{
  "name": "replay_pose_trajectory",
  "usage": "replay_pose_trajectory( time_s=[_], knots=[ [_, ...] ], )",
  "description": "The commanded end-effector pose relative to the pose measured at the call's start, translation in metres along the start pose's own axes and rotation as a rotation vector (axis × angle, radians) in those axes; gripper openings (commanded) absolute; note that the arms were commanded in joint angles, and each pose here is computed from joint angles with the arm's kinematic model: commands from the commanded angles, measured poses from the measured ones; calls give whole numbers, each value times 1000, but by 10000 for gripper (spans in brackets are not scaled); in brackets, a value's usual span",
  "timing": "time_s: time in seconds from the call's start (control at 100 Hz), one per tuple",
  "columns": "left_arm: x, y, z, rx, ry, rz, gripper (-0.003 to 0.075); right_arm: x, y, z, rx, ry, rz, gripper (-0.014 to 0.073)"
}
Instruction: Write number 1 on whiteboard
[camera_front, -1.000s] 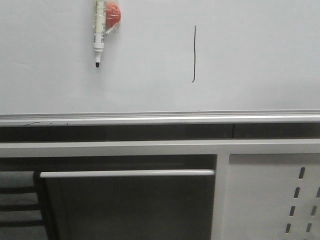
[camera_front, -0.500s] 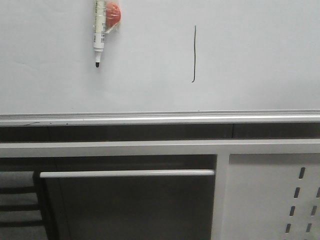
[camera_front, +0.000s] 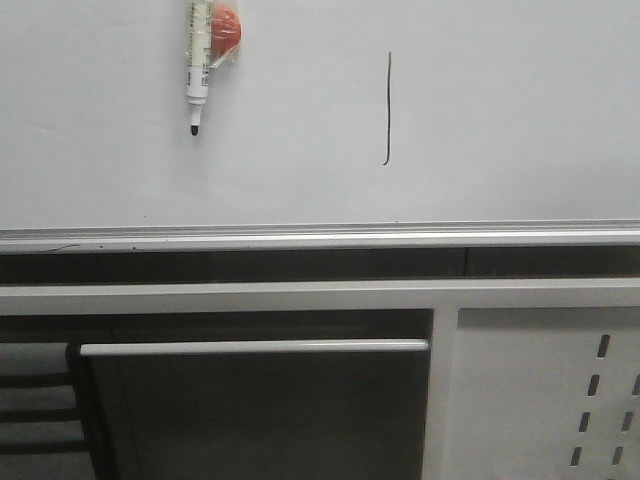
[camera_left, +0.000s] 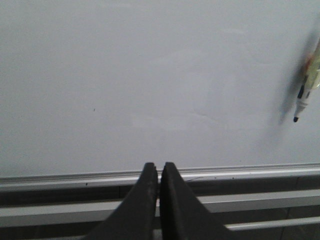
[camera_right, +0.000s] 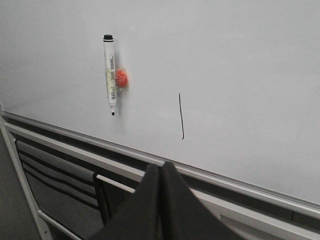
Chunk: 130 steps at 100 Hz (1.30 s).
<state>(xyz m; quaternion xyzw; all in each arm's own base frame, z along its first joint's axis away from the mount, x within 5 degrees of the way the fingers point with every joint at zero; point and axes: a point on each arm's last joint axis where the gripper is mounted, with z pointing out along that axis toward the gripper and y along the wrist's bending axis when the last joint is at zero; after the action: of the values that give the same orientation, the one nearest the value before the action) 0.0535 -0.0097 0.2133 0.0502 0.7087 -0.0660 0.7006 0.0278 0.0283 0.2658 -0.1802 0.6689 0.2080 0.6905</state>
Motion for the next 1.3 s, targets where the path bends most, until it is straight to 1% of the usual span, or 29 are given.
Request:
replay_pose_trajectory(
  time_s=[0.0, 0.09, 0.18, 0.2, 0.36, 0.44, 1.19, 1.29],
  knots=[
    [-9, 3, -2, -36, -127, -24, -20, -14, -2, -3, 36, -92, 5, -50],
    [0, 5, -1, -66, -123, -29, -20, -14, -2, -3, 36, -92, 5, -50],
    [8, 6, 1, -83, -148, -55, -20, -14, -2, -3, 36, -92, 5, -50],
    [10, 6, 1, -82, -125, -57, -20, -14, -2, -3, 36, -92, 5, -50],
    [10, 6, 1, -82, -125, -19, -20, -14, -2, -3, 36, -92, 5, -50],
    [13, 6, 2, -82, -98, -22, -20, -14, -2, -3, 36, -92, 5, -50],
    [12, 6, 2, -82, -98, -22, -20, -14, -2, -3, 39, -98, 5, -50],
    [12, 6, 2, -82, -98, -22, -20, -16, -6, -3, 85, -107, -90, -50]
  ],
)
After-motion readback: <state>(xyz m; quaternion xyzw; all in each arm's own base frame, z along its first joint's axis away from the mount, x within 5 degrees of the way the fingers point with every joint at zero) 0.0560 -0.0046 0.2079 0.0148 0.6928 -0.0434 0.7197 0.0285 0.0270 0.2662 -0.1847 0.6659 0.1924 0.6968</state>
